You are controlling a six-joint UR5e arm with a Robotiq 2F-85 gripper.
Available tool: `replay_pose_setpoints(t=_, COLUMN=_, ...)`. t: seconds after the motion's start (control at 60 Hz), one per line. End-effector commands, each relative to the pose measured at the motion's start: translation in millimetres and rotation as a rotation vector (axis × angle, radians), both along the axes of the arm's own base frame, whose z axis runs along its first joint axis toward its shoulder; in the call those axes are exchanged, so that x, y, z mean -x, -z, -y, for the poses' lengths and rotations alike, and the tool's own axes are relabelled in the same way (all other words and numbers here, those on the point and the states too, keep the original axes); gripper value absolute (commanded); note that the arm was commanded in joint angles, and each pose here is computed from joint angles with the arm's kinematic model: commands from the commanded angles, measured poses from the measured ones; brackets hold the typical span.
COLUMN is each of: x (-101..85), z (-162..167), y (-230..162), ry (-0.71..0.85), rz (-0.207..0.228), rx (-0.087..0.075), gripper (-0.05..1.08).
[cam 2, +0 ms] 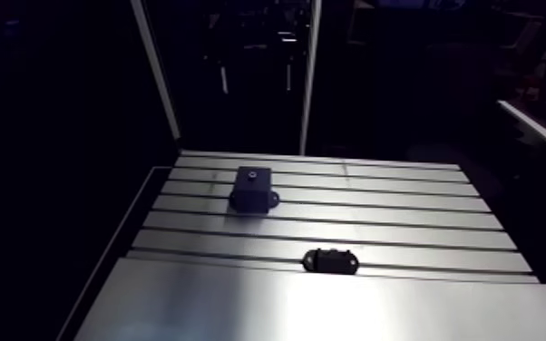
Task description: Pick up the M10 bolt and insert it into the hole until fully seated.
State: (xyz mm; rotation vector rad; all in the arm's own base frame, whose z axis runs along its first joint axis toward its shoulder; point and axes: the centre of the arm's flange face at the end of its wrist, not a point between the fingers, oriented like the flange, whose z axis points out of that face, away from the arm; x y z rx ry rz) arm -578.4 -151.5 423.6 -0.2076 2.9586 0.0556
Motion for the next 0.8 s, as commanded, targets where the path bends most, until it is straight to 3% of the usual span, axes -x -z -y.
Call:
replay_pose_setpoints(t=0.017, x=-65.8, z=-35.9, y=-85.4, ry=0.074, rz=-0.103, rx=0.003, gripper=0.01)
replay_pose_setpoints(t=0.433, x=-71.2, z=-56.5, y=-79.8, ry=0.11, rz=-0.1, rx=-0.003, gripper=0.01)
replay_pose_setpoints(t=0.6, x=-72.7, z=-58.4, y=-66.2, ry=0.111, rz=-0.077, rx=-0.001, gripper=0.01)
replay_pose_setpoints(t=0.8, x=-69.0, z=-59.5, y=-80.8, ry=0.113, rz=-0.122, rx=0.0, gripper=0.02)
